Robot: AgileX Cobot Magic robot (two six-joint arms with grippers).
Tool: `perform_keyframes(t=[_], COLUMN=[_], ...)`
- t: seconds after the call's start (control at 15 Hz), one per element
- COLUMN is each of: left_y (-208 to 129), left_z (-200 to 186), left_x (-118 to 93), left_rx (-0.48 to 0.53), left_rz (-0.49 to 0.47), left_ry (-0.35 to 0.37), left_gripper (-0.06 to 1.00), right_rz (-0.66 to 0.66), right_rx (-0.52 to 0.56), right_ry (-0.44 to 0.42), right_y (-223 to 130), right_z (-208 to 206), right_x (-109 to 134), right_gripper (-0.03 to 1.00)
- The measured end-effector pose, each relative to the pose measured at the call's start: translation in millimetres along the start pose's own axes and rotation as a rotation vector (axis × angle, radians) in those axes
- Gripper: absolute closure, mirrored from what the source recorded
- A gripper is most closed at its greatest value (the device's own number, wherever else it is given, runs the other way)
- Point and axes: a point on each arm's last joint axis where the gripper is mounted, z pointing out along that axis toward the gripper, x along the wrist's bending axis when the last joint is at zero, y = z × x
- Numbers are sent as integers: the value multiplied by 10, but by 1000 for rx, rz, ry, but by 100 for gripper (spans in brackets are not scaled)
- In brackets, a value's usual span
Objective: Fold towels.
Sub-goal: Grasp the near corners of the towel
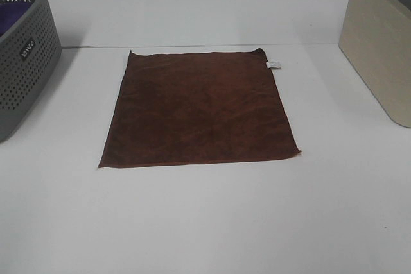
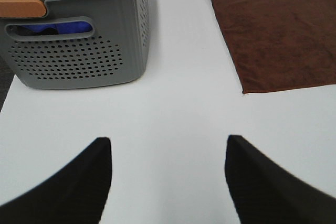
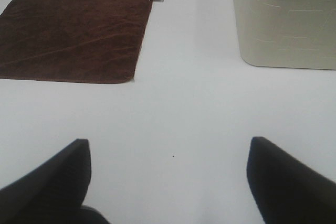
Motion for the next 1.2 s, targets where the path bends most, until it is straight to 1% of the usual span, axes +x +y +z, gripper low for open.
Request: perform_keyframes(t=[1.2], left_y=[0], left_z=[0], left_x=[0], left_rx=[0], left_rz=[0], left_ry=[0], left_gripper=[36], right_rz=[0], right_rx=[0], right_ry=[0], right_y=[0], right_z=[0], right_x=[0], right_gripper=[18])
